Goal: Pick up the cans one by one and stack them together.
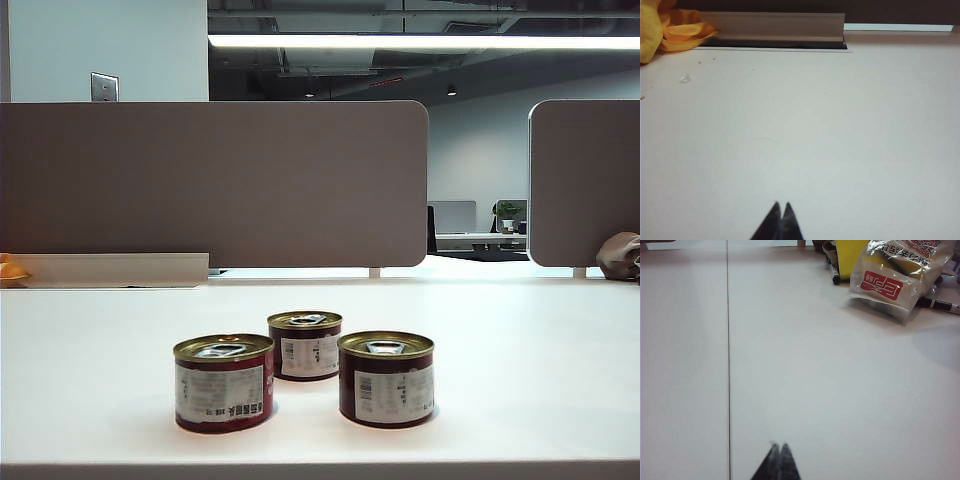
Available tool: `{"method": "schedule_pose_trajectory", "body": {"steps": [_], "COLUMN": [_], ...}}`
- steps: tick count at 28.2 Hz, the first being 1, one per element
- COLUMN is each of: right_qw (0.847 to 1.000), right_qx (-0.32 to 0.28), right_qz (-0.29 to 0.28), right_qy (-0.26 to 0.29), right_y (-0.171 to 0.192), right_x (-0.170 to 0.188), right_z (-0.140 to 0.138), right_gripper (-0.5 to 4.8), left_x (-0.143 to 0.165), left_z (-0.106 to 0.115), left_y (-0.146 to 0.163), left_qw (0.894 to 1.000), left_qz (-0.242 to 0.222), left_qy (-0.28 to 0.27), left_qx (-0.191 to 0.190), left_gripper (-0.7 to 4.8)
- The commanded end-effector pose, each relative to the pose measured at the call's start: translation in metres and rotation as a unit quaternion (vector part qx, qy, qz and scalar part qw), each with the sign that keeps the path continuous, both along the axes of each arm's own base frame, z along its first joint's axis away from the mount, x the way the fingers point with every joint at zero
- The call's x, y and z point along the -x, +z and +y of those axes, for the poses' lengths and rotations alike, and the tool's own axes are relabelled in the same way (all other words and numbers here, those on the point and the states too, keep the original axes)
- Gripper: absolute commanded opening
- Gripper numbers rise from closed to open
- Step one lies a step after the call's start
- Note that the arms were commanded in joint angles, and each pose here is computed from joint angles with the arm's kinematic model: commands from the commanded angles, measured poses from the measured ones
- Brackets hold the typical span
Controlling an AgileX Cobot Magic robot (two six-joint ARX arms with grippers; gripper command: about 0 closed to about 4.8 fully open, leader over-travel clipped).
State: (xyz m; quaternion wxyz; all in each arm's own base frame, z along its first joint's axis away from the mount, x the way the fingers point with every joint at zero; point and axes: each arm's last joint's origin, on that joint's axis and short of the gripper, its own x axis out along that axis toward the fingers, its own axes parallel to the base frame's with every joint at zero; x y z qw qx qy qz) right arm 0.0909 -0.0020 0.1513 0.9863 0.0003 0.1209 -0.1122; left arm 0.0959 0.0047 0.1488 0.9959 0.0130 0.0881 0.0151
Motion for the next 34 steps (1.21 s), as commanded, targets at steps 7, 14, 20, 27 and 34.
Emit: {"method": "schedule_pose_trajectory", "body": {"steps": [7, 14, 20, 27, 34], "right_qw": [1.0, 1.0, 1.0, 0.996, 0.996], "right_qx": [0.001, 0.001, 0.002, 0.082, -0.078], "right_qz": [0.003, 0.003, 0.003, 0.022, -0.027], "right_qy": [-0.001, -0.001, -0.001, -0.017, 0.016], "right_y": [-0.0002, -0.0002, -0.0002, 0.0001, 0.0028], "right_x": [0.0002, 0.0002, 0.0003, 0.0008, -0.0008], "right_z": [-0.0001, -0.0001, -0.0001, -0.0021, 0.0021], "right_gripper": [-0.05, -0.05, -0.05, -0.05, -0.05], "left_x": [0.0, 0.0, 0.0, 0.0, 0.0001], "left_z": [0.0, 0.0, 0.0, 0.0, -0.0001], "left_y": [-0.0009, -0.0009, -0.0009, -0.0009, -0.0003], "left_qw": [1.0, 1.0, 1.0, 1.0, 0.999], "left_qz": [0.003, 0.003, 0.003, 0.003, 0.001], "left_qy": [-0.001, -0.001, 0.0, -0.001, 0.006], "left_qx": [-0.002, -0.002, -0.002, -0.002, 0.047], "left_gripper": [-0.05, -0.05, -0.05, -0.05, -0.05]}}
